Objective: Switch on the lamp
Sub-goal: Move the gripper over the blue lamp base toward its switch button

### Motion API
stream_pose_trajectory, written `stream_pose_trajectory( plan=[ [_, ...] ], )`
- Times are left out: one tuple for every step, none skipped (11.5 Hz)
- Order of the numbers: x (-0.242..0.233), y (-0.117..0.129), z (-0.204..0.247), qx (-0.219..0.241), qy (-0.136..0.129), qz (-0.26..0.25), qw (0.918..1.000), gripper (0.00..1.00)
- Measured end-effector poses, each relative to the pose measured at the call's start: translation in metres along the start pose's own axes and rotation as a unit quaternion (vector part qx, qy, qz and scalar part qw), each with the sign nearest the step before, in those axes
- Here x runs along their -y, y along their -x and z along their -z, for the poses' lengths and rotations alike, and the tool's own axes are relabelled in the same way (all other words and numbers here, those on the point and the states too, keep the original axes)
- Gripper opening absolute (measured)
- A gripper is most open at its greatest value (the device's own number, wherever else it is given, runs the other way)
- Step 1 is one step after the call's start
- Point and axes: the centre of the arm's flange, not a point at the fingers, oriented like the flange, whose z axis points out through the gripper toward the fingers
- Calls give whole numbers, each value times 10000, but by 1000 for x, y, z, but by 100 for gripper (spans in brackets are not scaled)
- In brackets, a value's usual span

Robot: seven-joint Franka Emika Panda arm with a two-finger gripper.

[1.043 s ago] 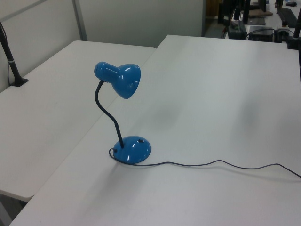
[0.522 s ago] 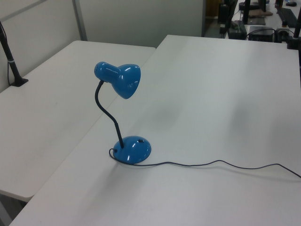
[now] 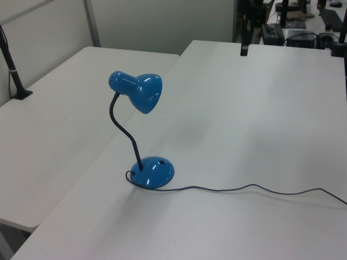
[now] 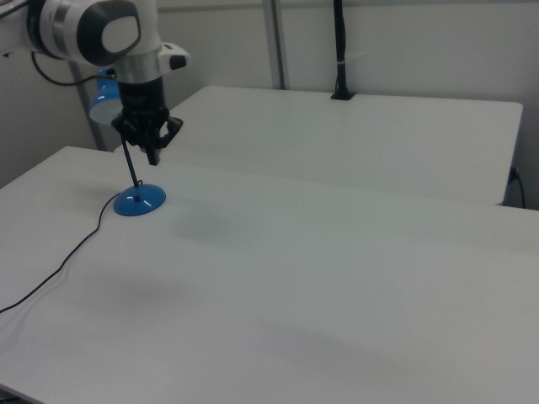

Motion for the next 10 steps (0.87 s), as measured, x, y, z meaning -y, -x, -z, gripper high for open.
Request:
stream_pose_trajectory(
  plan=[
    [15,-12,-8,-83,45,428,9990,1],
    [28,-23,-13,-236,118,775,9966,1],
    [36,-32,-18,-339,172,1080,9934,1],
    [42,-40,-25,-463,181,1315,9901,1],
    [47,-50,-35,-617,106,1429,9878,1],
    [52,-63,-49,-798,66,1475,9858,1],
    [56,-74,-63,-932,96,1525,9839,3],
    [62,-86,-81,-1029,143,1576,9820,3],
    [69,-95,-97,-1093,184,1626,9805,3],
    [79,-105,-116,-1174,218,1688,9784,4]
  ],
)
